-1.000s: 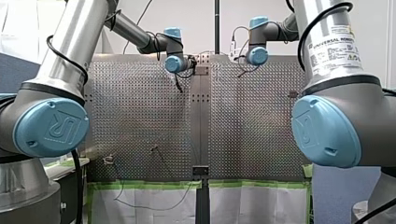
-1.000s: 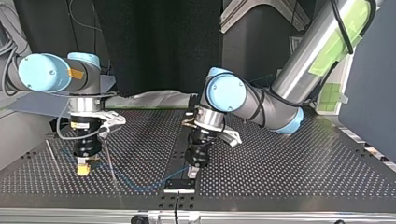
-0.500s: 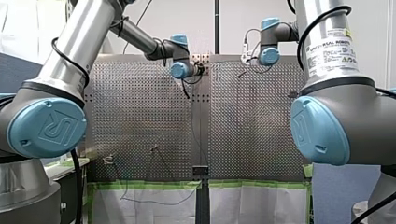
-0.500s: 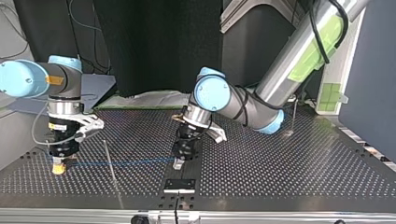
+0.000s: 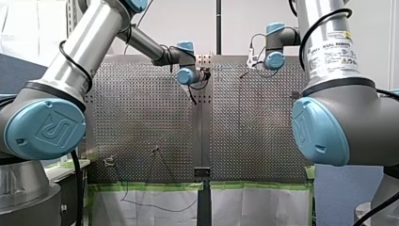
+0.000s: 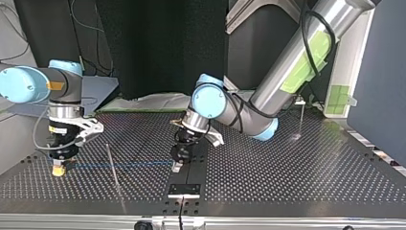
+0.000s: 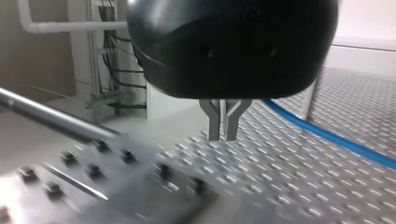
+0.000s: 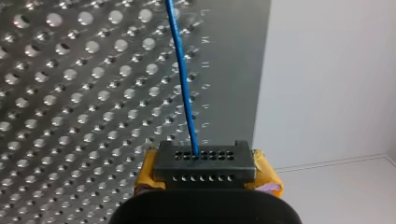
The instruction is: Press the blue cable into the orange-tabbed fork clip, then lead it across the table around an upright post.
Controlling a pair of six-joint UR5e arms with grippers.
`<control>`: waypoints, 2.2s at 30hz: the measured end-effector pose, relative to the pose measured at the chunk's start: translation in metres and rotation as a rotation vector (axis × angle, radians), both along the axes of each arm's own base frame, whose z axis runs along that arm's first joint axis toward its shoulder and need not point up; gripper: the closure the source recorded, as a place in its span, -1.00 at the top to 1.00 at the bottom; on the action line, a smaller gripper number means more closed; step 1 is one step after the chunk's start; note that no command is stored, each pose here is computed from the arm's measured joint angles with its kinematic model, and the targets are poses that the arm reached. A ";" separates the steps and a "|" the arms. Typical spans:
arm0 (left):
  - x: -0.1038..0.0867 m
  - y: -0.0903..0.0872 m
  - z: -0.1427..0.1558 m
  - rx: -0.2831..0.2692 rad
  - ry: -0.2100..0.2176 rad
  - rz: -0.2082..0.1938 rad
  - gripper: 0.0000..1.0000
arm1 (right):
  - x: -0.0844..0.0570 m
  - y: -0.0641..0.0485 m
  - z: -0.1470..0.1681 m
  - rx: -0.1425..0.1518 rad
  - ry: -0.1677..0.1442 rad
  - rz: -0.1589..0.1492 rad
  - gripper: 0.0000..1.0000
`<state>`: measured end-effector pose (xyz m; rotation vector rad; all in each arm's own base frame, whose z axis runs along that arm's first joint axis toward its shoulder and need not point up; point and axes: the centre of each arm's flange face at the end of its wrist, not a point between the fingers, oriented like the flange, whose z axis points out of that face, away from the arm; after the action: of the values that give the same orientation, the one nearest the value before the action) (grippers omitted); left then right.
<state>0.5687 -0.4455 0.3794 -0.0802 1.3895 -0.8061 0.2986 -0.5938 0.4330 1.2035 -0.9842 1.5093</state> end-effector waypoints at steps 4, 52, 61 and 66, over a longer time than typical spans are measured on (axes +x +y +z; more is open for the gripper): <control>0.005 -0.004 -0.024 0.015 0.028 -0.002 -1.00 | 0.002 -0.005 -0.016 0.024 0.007 0.000 -0.98; 0.007 0.000 -0.048 0.148 0.047 0.124 1.00 | 0.012 0.011 -0.277 0.338 0.115 -0.019 -0.98; 0.007 0.001 -0.048 0.148 0.048 0.130 1.00 | 0.005 0.014 -0.330 0.393 0.145 -0.042 -0.98; 0.007 0.001 -0.047 0.148 0.047 0.131 1.00 | 0.001 0.013 -0.359 0.413 0.159 -0.050 -0.98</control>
<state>0.5760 -0.4449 0.3320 -0.0750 1.4685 -0.5946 0.2995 -0.5813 0.0745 1.5481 -1.2447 1.1818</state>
